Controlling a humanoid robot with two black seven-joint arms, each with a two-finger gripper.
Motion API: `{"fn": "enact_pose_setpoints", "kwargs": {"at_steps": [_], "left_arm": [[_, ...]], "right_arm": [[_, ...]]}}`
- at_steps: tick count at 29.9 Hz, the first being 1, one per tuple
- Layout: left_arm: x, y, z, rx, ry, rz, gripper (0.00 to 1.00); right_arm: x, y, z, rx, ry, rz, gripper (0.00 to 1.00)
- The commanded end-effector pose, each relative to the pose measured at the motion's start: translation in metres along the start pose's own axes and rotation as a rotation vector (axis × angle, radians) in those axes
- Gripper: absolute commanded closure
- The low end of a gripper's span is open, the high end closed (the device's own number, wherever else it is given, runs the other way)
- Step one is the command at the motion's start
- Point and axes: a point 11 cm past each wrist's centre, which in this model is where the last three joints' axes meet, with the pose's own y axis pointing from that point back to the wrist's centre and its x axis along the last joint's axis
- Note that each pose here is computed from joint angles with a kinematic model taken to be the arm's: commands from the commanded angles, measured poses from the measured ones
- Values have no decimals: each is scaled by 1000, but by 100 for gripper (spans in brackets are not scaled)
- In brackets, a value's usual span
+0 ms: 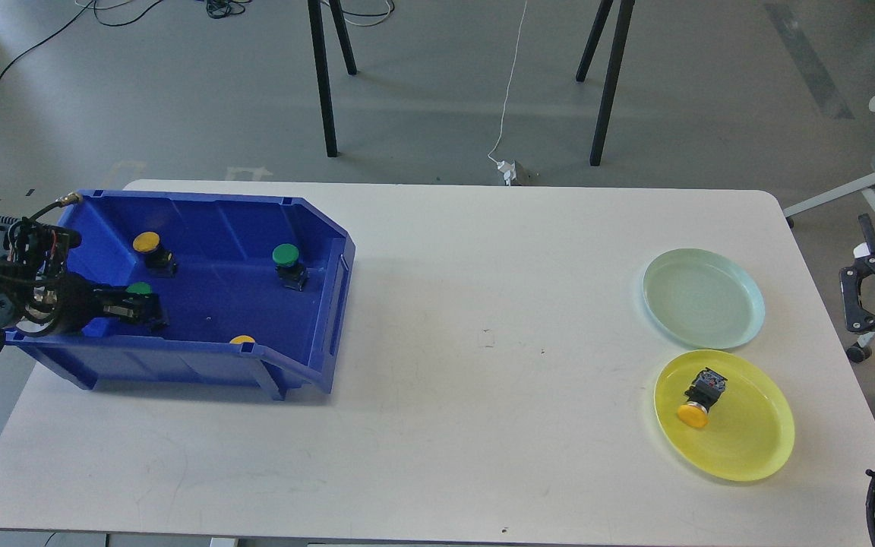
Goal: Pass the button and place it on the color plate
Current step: 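Grasp a green button in the bin with the left gripper, then lift the green button and carry it toward the right gripper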
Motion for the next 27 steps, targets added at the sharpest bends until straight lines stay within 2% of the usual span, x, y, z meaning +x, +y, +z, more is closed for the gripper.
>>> {"fn": "enact_pose_setpoints", "kwargs": {"at_steps": [1,5,8,10,12,15,18,21,25,27], "left_arm": [[8,1,4,-16,8,21,93],[48,12,22,-83,-11,92,94],[76,54,36,-190,2,154,94],[89,80,61,-296,1,182,94],[101,106,83,-383,-10,222,94],[118,132,113,-487,-22,275,94],[132,144,150,-637,36,307,94],[144,148,206,-836,85,306,94],[162,146,272,-1082,204,286,94],[166,138,293,-1149,263,264,94]], "right_arm": [[1,1,0,-2,2,3,30],[1,2,1,-2,-1,7,29],[2,2,1,-2,0,8,28],[2,3,4,-16,7,5,26],[3,5,8,-46,39,2,20],[-1,8,21,-122,144,-46,19],[-4,11,32,-161,169,-62,19],[-11,8,53,-207,154,-73,19],[-32,-22,84,-264,176,-166,19],[-42,-34,101,-308,195,-214,19]]}}
